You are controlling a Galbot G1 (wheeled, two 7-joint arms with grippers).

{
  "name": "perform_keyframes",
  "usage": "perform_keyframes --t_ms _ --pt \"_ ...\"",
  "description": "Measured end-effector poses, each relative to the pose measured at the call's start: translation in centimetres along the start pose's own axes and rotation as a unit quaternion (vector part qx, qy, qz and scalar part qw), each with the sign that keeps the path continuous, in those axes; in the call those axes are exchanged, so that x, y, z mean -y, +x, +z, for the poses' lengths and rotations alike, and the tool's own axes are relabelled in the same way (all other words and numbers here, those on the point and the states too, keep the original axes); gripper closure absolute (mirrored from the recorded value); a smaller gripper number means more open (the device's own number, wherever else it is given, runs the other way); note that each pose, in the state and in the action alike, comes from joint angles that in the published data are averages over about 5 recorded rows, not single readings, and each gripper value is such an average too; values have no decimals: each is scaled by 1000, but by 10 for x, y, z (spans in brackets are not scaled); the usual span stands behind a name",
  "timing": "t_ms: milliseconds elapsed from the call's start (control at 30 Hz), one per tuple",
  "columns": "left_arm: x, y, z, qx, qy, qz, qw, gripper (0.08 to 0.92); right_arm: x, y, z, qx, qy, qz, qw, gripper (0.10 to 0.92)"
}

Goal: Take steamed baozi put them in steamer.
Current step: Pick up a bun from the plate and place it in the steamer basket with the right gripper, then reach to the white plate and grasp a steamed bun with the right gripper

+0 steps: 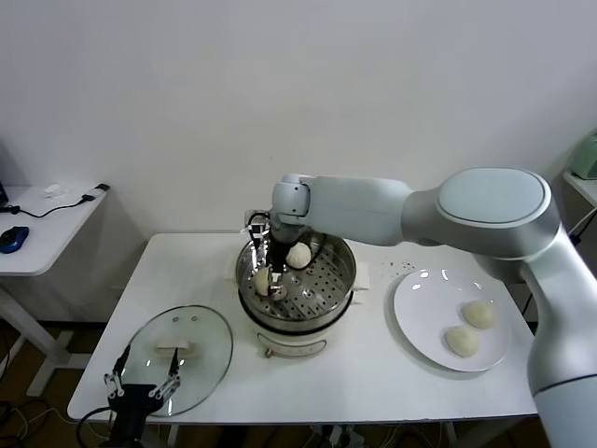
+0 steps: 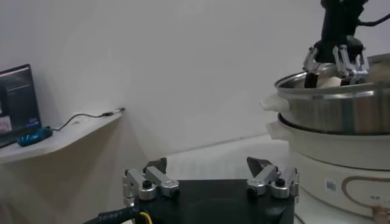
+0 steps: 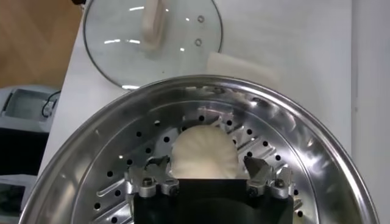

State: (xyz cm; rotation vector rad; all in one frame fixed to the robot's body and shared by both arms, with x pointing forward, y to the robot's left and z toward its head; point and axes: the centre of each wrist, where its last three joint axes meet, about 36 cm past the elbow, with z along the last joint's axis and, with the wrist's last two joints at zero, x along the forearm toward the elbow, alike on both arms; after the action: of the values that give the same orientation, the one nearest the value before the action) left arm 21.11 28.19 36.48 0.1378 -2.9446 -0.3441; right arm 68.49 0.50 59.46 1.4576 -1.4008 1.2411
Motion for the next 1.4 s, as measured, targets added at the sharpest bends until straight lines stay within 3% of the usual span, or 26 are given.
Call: perform_keyframes --t_ms 300,533,733,1000,1400 --pt "0 0 -3 2 -2 1 1000 177 1 69 49 2 10 10 1000 200" --pt "3 1 -5 2 -3 0 1000 177 -16 131 124 -9 14 16 1000 200" --pt "3 4 -6 2 -4 0 1000 177 -48 153 203 -20 6 15 1000 200" --pt "2 8 -7 2 -5 -4 1000 177 -94 144 308 -49 -17 18 999 200" --pt "4 10 -8 -5 -12 -3 1000 177 -155 70 412 -91 -55 -6 994 200"
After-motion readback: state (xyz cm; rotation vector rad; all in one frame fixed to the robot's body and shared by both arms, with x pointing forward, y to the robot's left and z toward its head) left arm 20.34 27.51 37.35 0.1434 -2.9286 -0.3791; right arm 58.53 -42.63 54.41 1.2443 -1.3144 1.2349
